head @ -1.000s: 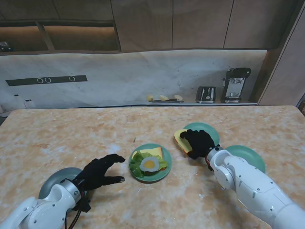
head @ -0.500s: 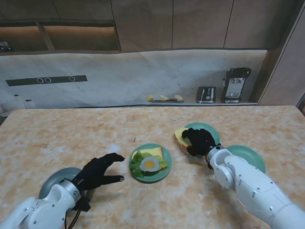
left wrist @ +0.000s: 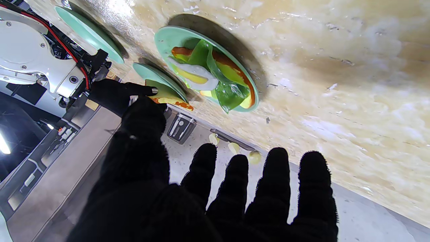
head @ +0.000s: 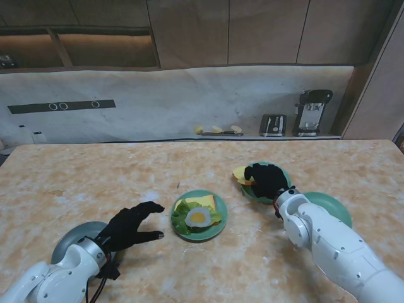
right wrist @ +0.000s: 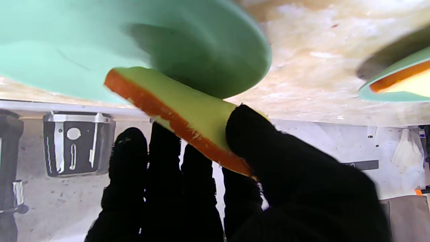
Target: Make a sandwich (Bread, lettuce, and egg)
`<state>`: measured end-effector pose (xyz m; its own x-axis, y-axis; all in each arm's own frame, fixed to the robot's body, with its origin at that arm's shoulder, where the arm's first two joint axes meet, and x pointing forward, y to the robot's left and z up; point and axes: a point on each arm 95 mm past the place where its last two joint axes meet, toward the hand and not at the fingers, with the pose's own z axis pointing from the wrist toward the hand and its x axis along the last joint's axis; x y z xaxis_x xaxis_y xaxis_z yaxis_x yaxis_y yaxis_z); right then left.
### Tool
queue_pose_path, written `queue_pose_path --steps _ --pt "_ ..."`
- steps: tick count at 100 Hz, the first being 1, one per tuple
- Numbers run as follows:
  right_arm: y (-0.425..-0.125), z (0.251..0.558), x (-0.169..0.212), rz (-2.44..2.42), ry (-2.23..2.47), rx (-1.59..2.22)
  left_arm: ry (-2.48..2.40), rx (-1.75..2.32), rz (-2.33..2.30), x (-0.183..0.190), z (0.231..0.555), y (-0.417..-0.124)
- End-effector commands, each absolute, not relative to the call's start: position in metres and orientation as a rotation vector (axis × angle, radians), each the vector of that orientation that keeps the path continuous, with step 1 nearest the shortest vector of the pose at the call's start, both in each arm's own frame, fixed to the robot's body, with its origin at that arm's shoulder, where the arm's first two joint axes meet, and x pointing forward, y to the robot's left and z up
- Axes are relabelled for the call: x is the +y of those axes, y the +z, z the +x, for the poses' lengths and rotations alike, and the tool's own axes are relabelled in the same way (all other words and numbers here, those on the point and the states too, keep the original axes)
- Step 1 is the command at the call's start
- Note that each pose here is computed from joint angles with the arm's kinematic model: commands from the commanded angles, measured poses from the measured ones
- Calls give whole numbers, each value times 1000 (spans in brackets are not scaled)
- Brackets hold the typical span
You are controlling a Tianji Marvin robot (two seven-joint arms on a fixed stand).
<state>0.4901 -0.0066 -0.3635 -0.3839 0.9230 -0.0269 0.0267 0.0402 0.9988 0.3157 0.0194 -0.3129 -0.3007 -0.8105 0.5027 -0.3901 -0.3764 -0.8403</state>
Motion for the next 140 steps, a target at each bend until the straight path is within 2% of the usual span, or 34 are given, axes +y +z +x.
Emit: queue_pose_path --steps 1,23,68,140 --pt "-360 490 -2 991 1464 1526 -1714 1518 -1611 19 313 -316" --pt "-347 495 -6 977 1498 1466 -1714 1506 -1605 21 313 -315" --pt "-310 483 0 1010 1627 1320 -1717 1495 -1588 23 314 -314" --pt "-289 452 46 1828 1797 832 -1724 1482 -1572 23 309 -314"
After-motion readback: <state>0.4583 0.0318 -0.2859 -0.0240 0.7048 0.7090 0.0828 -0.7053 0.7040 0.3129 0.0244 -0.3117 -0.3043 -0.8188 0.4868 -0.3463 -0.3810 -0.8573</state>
